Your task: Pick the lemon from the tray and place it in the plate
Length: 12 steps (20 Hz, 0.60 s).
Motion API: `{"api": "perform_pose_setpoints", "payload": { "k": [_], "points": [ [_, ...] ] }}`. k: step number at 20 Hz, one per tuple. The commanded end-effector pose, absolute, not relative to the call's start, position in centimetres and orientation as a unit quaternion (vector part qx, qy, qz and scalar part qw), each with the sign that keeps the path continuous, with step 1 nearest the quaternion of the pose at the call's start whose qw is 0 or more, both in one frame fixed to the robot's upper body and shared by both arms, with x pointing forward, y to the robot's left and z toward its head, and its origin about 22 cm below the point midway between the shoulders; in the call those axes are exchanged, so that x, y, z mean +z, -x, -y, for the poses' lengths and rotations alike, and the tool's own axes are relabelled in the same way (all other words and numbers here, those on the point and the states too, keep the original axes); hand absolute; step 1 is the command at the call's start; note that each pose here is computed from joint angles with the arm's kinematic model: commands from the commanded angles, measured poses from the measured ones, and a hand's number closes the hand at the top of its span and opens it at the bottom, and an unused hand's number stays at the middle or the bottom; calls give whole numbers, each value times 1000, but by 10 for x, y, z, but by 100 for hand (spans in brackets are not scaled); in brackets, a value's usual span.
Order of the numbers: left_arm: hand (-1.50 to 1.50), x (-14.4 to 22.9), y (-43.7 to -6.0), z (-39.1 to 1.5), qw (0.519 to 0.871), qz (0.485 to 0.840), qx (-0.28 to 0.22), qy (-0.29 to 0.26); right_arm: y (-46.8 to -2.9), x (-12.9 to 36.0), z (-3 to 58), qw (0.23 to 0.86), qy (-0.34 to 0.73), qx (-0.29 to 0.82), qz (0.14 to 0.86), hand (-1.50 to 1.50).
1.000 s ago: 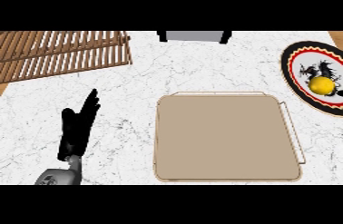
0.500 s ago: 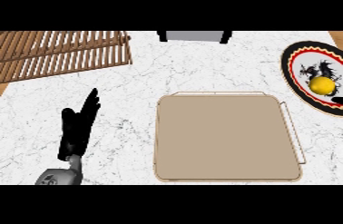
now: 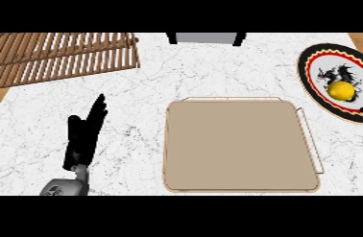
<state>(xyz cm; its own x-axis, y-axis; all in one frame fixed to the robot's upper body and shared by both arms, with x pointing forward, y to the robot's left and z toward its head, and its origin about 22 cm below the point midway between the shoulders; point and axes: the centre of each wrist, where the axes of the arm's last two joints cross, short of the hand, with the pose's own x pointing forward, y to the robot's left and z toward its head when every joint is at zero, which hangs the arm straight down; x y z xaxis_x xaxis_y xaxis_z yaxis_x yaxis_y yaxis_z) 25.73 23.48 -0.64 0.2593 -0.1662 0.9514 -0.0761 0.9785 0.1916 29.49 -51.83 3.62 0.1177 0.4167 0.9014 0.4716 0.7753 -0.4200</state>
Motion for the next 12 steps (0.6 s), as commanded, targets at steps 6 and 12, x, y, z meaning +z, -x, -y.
{"api": "perform_pose_setpoints", "payload": {
  "k": [6, 12],
  "points": [
    [0, -12, -255, -239, 789, 606, -31, -93, -280, 38, 532, 674, 362, -28, 644, -150],
    [0, -3, -263, -248, 783, 613, -34, -104, -248, 36, 555, 652, 374, -52, 658, -150]
  ]
}}
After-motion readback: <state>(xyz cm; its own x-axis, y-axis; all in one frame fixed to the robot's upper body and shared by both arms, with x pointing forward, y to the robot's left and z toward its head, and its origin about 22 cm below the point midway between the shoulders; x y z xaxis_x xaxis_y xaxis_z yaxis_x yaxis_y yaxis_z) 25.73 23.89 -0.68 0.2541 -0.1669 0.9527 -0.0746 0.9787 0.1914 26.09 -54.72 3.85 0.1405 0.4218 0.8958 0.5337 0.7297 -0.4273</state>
